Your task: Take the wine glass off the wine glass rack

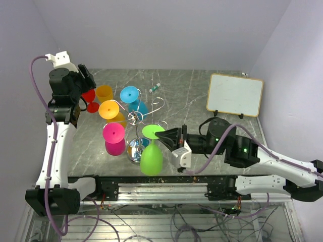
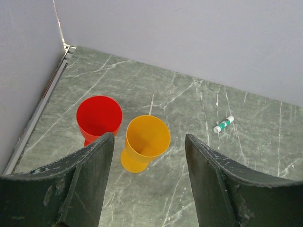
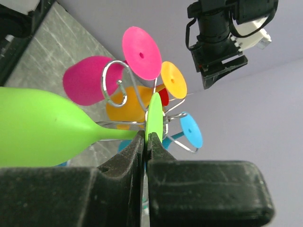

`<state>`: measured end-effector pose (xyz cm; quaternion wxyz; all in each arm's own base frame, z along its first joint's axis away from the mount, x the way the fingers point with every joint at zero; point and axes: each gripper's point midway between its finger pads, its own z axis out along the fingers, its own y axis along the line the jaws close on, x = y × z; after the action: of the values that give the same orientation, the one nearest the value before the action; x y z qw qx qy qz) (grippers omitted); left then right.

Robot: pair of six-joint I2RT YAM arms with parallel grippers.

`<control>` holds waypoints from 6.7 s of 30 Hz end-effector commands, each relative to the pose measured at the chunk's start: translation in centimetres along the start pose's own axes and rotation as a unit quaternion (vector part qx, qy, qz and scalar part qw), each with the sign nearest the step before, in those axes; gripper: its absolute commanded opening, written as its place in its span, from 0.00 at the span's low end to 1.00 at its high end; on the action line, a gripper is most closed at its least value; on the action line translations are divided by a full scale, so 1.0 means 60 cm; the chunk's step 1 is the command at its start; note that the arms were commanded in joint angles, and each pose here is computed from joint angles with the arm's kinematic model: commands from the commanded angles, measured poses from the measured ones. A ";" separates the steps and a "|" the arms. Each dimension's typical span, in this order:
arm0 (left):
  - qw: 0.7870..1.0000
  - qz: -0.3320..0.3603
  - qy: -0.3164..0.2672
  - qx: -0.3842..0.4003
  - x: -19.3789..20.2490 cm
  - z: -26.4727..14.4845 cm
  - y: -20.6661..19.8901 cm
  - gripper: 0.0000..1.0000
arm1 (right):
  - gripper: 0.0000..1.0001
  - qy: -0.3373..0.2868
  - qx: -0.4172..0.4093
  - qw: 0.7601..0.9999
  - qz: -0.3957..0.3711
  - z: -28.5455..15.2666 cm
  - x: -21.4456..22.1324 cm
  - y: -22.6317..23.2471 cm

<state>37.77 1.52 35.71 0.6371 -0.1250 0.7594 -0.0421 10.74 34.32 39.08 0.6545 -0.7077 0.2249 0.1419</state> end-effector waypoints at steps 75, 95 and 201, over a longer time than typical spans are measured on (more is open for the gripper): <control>0.849 -0.130 0.080 0.505 -0.114 -0.343 -0.317 0.32 | 0.00 -0.073 0.518 0.692 0.497 -0.106 0.032 -0.293; 0.978 -0.118 -0.058 0.161 -0.177 -0.313 -0.133 0.07 | 0.51 0.031 0.592 0.676 0.437 -0.173 0.107 -0.242; 0.903 -0.127 0.232 -0.338 0.272 0.035 0.259 0.25 | 0.59 0.129 0.580 0.664 0.454 -0.214 0.168 -0.141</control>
<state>34.64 12.30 15.04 0.3304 -0.4154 0.8401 0.1121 22.38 20.88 42.09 0.7498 -0.0210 0.6411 0.1624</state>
